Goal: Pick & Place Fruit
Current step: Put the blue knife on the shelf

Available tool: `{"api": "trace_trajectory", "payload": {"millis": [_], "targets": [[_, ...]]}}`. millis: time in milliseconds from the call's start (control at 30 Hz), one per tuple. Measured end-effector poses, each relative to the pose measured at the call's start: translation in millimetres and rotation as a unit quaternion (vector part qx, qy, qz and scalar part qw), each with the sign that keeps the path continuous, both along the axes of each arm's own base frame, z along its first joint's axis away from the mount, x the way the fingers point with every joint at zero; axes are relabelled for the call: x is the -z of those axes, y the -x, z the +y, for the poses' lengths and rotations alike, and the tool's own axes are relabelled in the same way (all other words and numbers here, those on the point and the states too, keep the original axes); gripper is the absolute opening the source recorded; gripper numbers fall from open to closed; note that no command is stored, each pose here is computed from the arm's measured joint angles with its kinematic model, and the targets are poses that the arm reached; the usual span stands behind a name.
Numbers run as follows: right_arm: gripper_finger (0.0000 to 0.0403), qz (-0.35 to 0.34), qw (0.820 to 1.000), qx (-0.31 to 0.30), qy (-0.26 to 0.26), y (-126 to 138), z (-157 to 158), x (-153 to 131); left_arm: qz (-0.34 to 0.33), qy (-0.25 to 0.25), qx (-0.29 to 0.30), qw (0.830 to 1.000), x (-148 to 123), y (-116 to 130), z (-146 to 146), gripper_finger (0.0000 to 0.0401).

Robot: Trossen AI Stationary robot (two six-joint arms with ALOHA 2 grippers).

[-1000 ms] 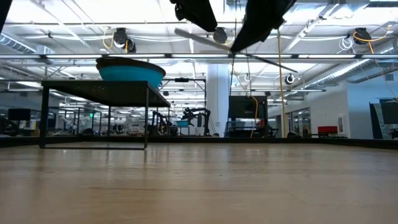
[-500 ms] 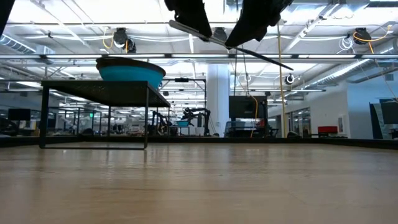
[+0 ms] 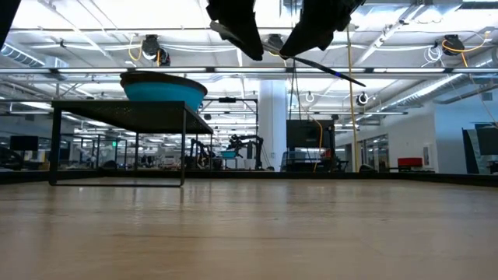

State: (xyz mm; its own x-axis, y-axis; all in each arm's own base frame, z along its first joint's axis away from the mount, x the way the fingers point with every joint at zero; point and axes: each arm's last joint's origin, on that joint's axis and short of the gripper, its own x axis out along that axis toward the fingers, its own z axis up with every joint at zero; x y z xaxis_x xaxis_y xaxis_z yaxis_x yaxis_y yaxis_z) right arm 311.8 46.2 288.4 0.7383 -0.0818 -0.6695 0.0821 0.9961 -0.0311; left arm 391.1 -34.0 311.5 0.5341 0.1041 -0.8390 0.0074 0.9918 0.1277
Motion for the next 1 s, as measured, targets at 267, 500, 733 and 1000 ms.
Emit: {"api": "trace_trajectory", "payload": {"millis": [267, 500, 733, 1000], "targets": [[0.0009, 0.0, 1.0, 0.0, 0.0, 0.0, 0.0, 0.0, -0.017, 0.014, 0.011, 1.0, -1.9, -2.9, -1.4, 0.0091], [0.0009, 0.0, 1.0, -0.001, 0.001, 0.0, 0.0, 0.0, -0.011, 0.017, 0.018, 1.0, -1.4, -2.2, -0.7, 0.0044], [0.0009, 0.001, 1.0, -0.003, 0.0, 0.0, 0.2, 0.0, -0.01, 0.026, 0.018, 0.999, -1.2, -2.1, 0.4, 0.002], [0.0053, 0.002, 1.0, -0.007, -0.008, 0.0, 0.4, 0.2, 0.014, 0.032, 0.005, 0.999, 0.9, 2.5, -2.2, 0.0024]]}}
